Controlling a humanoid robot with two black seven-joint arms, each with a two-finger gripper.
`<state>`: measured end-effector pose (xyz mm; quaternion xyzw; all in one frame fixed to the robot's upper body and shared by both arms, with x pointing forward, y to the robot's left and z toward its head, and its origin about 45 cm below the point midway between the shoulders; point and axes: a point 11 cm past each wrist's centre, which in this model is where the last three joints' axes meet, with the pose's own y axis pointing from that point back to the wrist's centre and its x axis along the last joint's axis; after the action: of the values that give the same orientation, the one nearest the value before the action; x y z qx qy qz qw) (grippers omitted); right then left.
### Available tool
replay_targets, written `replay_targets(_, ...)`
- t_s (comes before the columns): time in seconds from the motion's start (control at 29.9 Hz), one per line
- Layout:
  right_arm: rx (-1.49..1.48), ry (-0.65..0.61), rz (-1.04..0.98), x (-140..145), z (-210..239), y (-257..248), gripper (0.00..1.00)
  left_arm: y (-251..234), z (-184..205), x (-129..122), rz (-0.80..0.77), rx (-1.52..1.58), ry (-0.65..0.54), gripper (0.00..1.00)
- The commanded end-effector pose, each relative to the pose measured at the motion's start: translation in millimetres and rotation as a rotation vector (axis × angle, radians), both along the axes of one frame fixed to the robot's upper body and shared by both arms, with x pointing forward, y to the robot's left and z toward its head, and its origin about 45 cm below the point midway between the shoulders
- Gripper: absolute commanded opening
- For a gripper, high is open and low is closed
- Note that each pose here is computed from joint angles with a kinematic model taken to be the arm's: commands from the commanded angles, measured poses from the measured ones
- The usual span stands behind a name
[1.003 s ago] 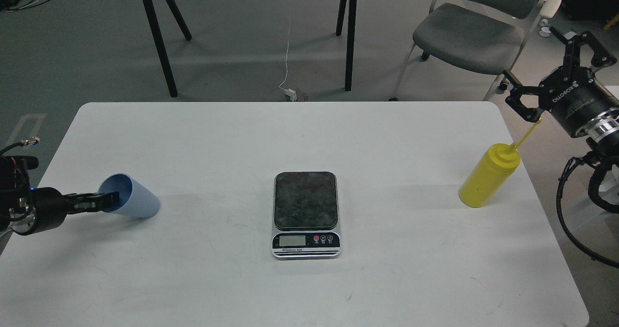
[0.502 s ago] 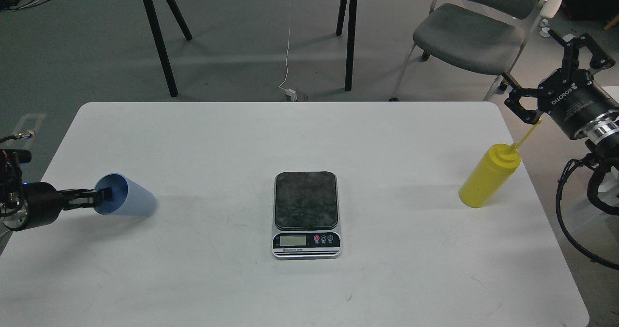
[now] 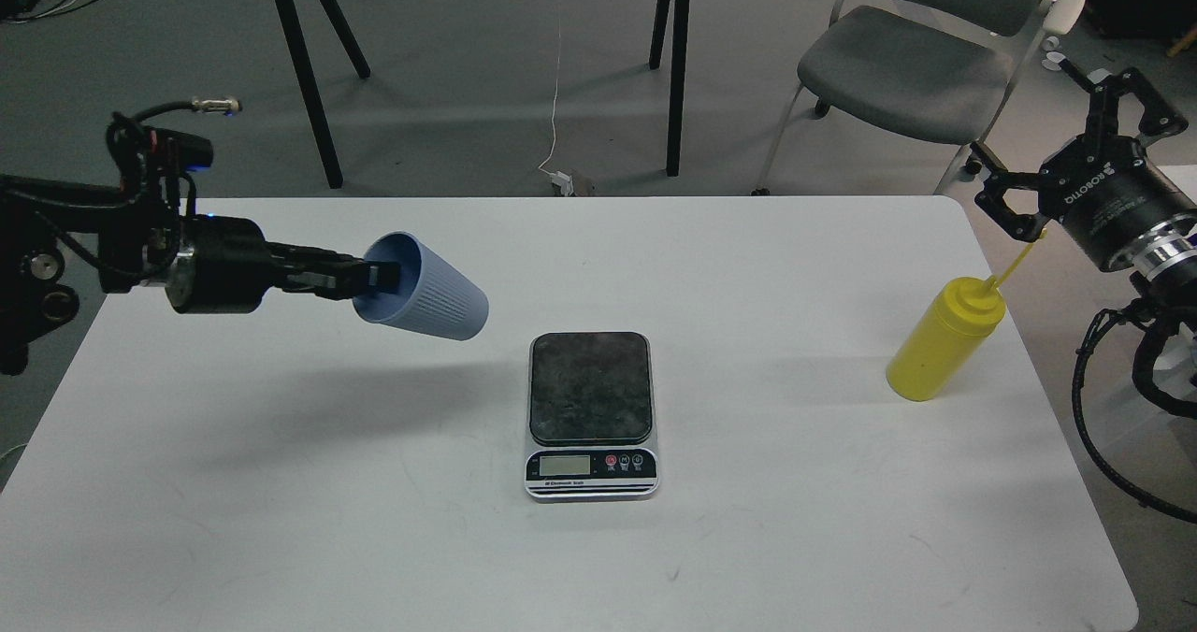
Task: Pour seasoning into cup on scale with both arms
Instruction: 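Lift the cup with the left gripper and carry it over the scale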
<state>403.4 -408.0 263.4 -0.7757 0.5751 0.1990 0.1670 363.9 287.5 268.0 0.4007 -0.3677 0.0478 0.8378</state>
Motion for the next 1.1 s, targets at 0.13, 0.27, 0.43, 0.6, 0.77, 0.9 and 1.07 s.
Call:
replay_targets(0.13,-0.001,-0.004,-0.006,0.2,1.3,-2.2,0.99,-79.6,-17.7,-0.9,-0.238,0.051,-0.033,0.03)
replay_targets(0.27,0.001,-0.004,-0.008,0.1,1.2,-2.5,0.99,-103.1,-14.1,14.8,-0.257,0.048,-0.061,0.03)
replay_targets(0.43,0.0,-0.004,-0.011,0.1,1.0,-3.5,0.99,-122.6,-16.6,29.4,-0.255,0.043,-0.071,0.04)
replay_targets(0.6,0.0,0.002,-0.012,-1.3,-1.6,-4.2,0.99,-135.4,-37.1,28.0,-0.283,0.087,-0.045,0.05)
replay_targets(0.77,0.0,0.002,-0.015,-1.2,-2.0,-4.7,0.99,-138.0,-55.6,29.8,-0.291,0.141,-0.033,0.05)
replay_targets(0.9,0.001,0.002,-0.012,-1.4,-2.2,-3.9,0.99,-134.5,-61.4,38.4,-0.26,0.159,-0.031,0.05)
replay_targets(1.07,0.001,0.003,-0.015,-2.0,-3.2,-4.6,0.99,-128.6,-64.5,42.2,-0.238,0.168,-0.028,0.06)
